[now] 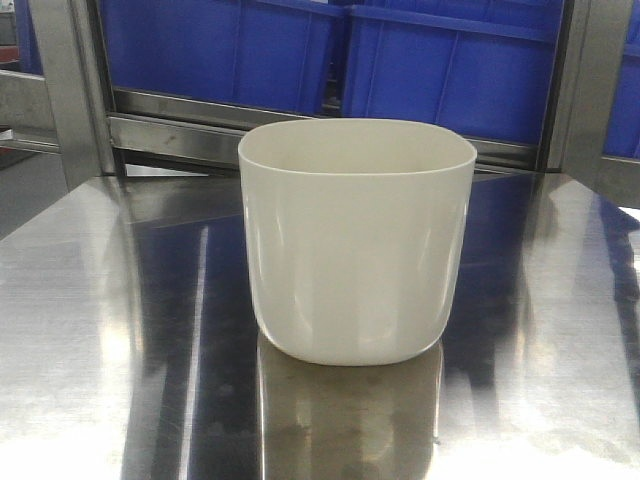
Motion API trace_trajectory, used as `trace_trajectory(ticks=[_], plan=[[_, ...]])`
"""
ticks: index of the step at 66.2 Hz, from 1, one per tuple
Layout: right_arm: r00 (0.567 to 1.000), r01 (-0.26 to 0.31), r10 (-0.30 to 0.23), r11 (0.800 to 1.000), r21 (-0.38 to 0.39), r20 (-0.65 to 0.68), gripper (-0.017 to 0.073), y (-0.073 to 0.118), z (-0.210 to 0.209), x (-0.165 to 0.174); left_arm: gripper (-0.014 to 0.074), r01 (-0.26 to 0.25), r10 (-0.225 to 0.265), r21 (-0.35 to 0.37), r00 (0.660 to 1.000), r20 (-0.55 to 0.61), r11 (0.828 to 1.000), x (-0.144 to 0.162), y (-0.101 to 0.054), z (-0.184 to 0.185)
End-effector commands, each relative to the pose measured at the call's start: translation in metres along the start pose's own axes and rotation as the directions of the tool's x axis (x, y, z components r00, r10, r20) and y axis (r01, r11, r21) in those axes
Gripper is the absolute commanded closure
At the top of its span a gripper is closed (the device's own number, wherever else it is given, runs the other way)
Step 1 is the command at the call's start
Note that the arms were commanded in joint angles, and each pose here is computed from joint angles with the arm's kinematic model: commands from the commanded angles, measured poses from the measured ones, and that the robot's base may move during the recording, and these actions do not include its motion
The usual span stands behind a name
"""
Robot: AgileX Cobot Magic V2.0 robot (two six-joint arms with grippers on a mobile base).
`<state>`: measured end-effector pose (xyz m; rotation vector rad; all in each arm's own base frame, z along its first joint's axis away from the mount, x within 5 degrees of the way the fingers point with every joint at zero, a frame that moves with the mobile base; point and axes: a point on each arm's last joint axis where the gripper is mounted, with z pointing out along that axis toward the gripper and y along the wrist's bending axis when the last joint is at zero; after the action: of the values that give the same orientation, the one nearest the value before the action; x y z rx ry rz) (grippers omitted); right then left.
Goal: Move white bin to right shelf second layer
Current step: 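Lower the right gripper toward the rim of the white bin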
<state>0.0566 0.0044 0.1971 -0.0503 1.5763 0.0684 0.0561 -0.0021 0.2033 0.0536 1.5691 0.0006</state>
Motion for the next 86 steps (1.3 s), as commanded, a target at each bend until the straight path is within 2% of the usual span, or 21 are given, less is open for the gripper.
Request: trace_trajectory(ticks=[1,51,58,67,69,86], plan=[[0.992,0.009,-0.009,1.000,0.002,0.125,0.0491,0.000,-0.003,-0.014,0.0509,0.009,-0.009,-0.004,0.998,0.067,1.000,0.004,0.000,0.000],[0.993,0.011,-0.011,1.000,0.002,0.120,0.0491,0.000,-0.003,-0.017,0.0509,0.009,-0.009,-0.004,0.998,0.067,1.000,0.004,0.000,0.000],[0.990,0.011,-0.011,1.000,0.002,0.142,0.0491,0.000,-0.004,-0.029,0.0509,0.009,-0.009,-0.004,0.998,0.067,1.000,0.004,0.000,0.000],[0.996,0.027,-0.027,1.000,0.002,0.086,0.0491,0.000,0.000,-0.044,0.0509,0.009,-0.009,-0.004,0.998,0.067,1.000,0.004,0.000,0.000],[0.996,0.040,-0.041,0.999,0.004,0.076,0.0491,0.000,0.001,-0.050,0.0509,0.009,-0.009,-0.004,0.998,0.067,1.000,0.004,0.000,0.000],[0.997,0.045,-0.045,0.999,0.005,0.068,0.0491,0.001,0.021,-0.105,0.0509,0.009,-0.009,-0.004,0.998,0.067,1.000,0.004,0.000,0.000]])
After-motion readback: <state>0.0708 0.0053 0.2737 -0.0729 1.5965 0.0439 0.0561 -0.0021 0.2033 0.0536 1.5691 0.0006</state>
